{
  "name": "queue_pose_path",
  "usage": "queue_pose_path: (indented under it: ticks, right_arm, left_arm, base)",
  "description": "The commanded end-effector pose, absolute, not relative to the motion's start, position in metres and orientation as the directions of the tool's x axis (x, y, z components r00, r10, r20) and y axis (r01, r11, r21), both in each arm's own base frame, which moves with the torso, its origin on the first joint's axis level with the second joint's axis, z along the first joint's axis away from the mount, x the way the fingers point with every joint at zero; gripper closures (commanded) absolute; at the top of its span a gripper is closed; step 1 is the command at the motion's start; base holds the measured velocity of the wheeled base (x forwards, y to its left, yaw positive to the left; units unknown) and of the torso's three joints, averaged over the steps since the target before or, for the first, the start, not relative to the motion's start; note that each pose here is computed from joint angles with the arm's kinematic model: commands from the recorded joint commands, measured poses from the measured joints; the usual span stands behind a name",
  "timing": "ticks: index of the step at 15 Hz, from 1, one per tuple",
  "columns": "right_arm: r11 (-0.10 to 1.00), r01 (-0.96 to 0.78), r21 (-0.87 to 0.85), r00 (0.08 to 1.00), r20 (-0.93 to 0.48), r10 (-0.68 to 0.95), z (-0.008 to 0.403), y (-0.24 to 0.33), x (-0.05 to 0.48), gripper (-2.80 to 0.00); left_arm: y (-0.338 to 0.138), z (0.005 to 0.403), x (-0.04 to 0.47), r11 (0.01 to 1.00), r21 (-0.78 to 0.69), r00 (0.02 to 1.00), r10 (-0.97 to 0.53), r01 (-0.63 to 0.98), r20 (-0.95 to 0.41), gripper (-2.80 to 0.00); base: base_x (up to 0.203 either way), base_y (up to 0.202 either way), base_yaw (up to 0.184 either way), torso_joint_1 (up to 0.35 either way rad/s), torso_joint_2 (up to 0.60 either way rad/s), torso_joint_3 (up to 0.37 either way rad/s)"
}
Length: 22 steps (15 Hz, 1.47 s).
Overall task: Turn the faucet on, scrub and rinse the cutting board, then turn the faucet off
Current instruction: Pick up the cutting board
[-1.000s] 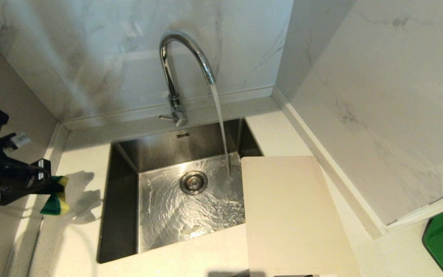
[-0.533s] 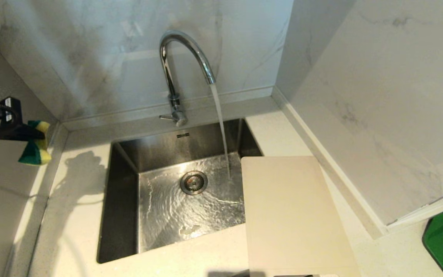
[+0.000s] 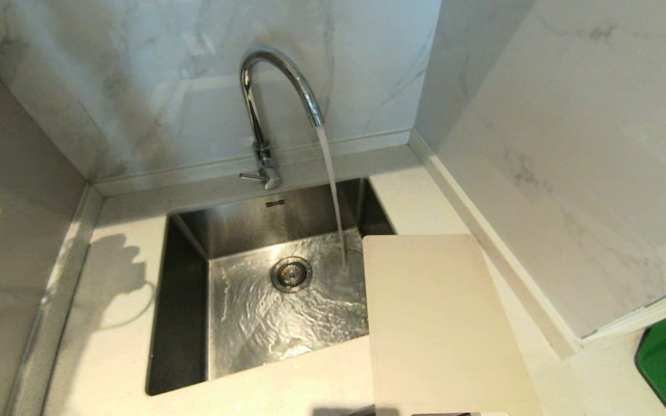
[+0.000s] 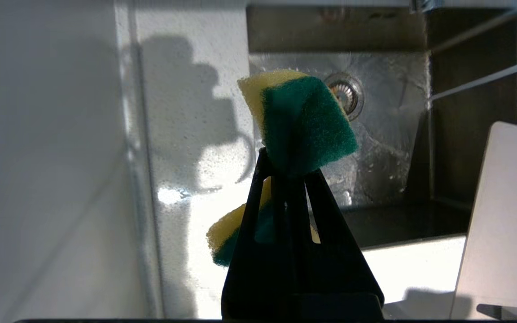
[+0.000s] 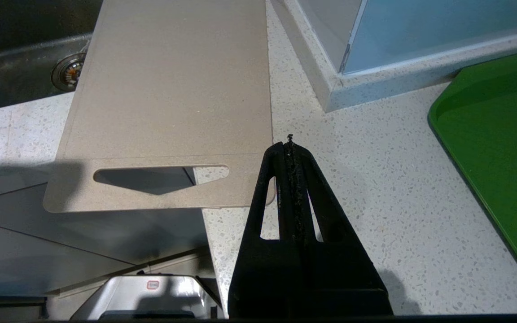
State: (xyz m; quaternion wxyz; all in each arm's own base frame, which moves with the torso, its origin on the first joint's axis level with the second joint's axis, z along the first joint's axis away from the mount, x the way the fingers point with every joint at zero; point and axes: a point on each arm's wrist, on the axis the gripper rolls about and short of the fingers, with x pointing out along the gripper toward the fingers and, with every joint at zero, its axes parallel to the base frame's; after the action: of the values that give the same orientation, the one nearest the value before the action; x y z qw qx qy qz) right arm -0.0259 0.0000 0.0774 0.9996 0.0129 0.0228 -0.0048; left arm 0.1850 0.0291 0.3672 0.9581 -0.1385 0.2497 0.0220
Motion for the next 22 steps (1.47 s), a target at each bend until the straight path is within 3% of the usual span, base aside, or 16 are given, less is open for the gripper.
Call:
queue_pose_path:
  ticks: [1, 8, 18, 22]
  right_arm:
    - [1.0, 0.01, 0.026, 0.999, -0.046, -0.009, 0.077, 0.0, -0.026, 0.0]
    - [1.0, 0.01, 0.026, 0.999, -0.046, -0.009, 0.077, 0.0, -0.026, 0.0]
    - [1.0, 0.01, 0.026, 0.999, -0.046, -0.009, 0.077, 0.0, -0.026, 0.0]
    - [1.0, 0.011, 0.026, 0.999, -0.046, -0.01, 0.077, 0.0, -0.026, 0.0]
  left_arm:
    - [0.025, 0.378, 0.149, 0.965, -0.242, 0.907, -0.011, -0.1, -0.42, 0.0]
    - [0.014, 0.342, 0.099, 0.989, -0.144, 0.889, -0.04, -0.029, -0.455, 0.0]
    - [0.001, 0.295, 0.045, 0.987, 0.001, 0.922, -0.148, 0.159, -0.357, 0.0]
    - [-0.003, 0.269, 0.03, 0.972, -0.031, 0.899, -0.229, 0.234, -0.374, 0.0]
  base:
    - [0.0, 0.0, 0.0, 0.0, 0.0, 0.0]
    - [0.0, 0.0, 0.0, 0.0, 0.0, 0.0]
    - [0.0, 0.0, 0.0, 0.0, 0.0, 0.0]
    - [0.0, 0.0, 0.0, 0.0, 0.0, 0.0]
